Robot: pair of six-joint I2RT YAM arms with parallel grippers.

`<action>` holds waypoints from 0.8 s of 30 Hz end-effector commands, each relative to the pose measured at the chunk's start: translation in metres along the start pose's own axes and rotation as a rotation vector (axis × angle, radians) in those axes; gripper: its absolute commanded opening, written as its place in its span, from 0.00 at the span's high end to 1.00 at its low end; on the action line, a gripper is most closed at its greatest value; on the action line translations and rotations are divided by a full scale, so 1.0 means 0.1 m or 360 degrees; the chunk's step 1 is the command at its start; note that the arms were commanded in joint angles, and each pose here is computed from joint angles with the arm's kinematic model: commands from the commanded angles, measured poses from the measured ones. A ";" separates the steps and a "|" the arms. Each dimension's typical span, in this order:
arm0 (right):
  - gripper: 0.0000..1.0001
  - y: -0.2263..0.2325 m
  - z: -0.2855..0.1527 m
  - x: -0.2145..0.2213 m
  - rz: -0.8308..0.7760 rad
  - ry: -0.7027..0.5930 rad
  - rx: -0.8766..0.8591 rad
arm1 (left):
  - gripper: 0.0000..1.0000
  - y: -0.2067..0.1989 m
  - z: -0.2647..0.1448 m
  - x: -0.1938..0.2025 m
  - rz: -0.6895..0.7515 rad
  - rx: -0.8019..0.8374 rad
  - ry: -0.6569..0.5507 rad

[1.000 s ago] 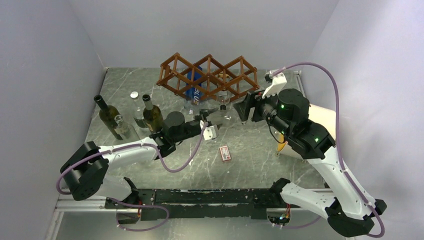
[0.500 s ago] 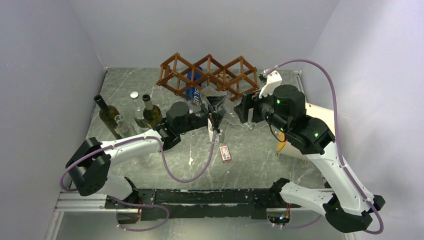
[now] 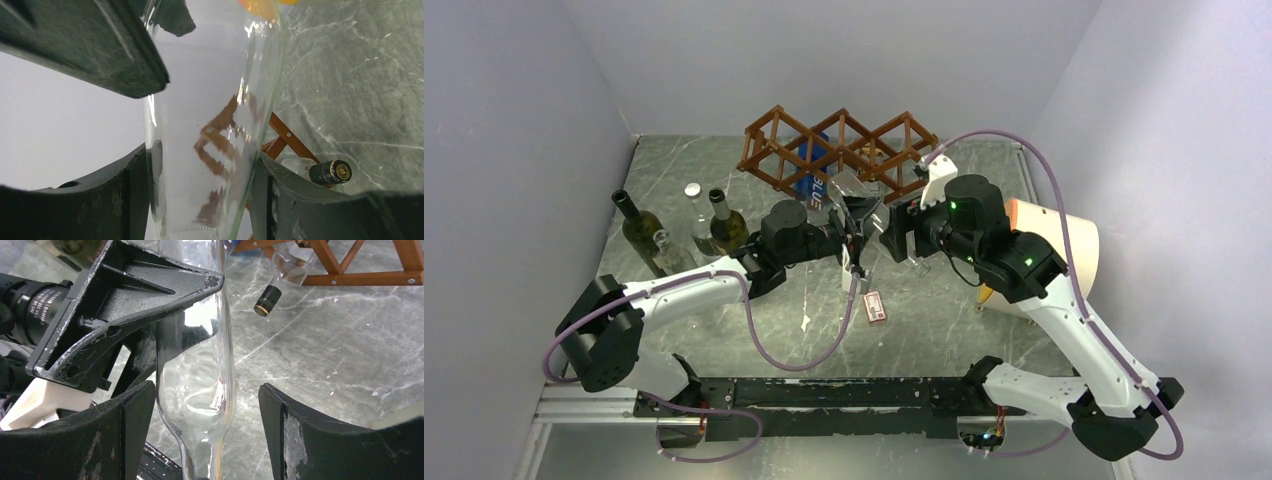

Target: Put the wine bottle on the wine rack

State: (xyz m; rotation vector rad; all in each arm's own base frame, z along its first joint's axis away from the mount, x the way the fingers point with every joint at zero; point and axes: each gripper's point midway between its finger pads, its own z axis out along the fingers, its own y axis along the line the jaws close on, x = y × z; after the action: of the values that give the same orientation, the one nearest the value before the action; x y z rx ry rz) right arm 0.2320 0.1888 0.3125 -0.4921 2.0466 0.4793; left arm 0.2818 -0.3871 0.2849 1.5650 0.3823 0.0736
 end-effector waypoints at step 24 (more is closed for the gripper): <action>0.96 -0.01 0.31 0.26 0.0015 0.0118 0.0007 | 0.90 0.38 0.08 -0.13 0.0021 0.0015 -0.0080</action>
State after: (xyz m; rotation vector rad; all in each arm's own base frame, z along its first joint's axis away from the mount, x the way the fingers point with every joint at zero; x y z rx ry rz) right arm 0.2341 0.2016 0.2650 -0.5597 2.1566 0.4758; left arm 0.2817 -0.3930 0.2795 1.6743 0.4023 0.0342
